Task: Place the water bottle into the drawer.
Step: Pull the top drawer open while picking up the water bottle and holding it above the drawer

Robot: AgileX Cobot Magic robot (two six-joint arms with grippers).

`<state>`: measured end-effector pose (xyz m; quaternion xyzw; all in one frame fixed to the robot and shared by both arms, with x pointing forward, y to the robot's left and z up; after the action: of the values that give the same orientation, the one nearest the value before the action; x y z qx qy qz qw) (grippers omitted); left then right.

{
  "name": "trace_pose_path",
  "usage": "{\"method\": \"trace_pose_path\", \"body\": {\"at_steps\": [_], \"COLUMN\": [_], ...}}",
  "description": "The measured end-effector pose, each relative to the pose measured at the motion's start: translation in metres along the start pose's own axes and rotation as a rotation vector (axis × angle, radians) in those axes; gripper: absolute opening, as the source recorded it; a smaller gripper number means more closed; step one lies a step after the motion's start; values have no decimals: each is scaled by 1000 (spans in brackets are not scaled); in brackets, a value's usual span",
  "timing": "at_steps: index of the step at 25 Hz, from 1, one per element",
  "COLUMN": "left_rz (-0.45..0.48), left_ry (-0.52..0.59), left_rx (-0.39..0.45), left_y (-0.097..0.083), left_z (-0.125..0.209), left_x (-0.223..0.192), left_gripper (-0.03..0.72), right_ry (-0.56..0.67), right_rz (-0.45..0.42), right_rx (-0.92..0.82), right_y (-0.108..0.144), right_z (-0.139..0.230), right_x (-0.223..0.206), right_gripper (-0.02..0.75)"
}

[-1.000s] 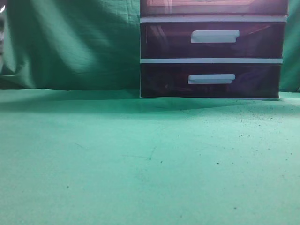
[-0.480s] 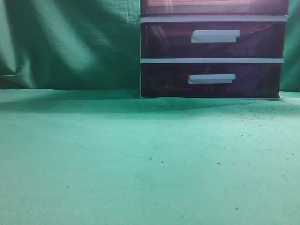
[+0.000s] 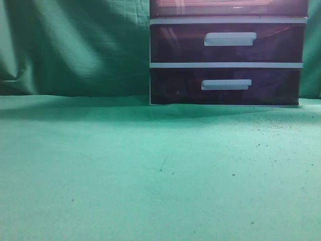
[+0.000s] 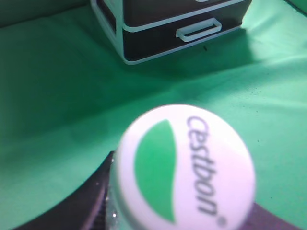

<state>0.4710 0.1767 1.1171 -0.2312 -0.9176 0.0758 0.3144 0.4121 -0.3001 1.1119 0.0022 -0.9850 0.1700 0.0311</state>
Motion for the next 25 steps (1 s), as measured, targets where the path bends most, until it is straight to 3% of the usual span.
{"method": "trace_pose_path", "body": {"at_steps": [4,6,8,12,17,22,25], "left_rz": [9,9,8,2,-4,-22,-50], "left_ry": [6,6,8,48,77,85,115], "left_rx": [-2,-2,-2,7,14,-11,-44], "left_y": [-2,-2,-2,1,3,6,11], "left_z": [1,1,1,5,8,9,14], "left_x": [-1,-1,-2,-15,-25,-26,-25], "left_gripper": [266,266,266,266,266,266,266], "right_ry": [91,94,58,-54,-188,-213,-209], "right_rz": [-25,-24,-41,-104,-121,-212,-238], "right_rx": [16,160,410,866,1024,1202,1304], "right_y": [-7,-11,-9,22,71,114,125], "right_z": [-9,-15,-27,-40,-32,-12,-1], "right_x": [-45,-70,-91,-133,-182,-213,-230], "right_gripper": [0,0,0,0,0,176,284]}}
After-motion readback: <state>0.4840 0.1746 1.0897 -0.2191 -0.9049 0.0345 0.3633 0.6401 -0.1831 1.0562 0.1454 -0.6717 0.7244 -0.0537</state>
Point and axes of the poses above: a point on each arm's last joint axis where the gripper is mounted, x pointing back along that axis away from the gripper, y along the wrist's bending axis when the last joint is at zero, z = x × y, the point moved 7 cm from there along -x, pointing out along that axis toward the gripper, and after that the axes turned 15 degrees about x, right-handed, at the moved point
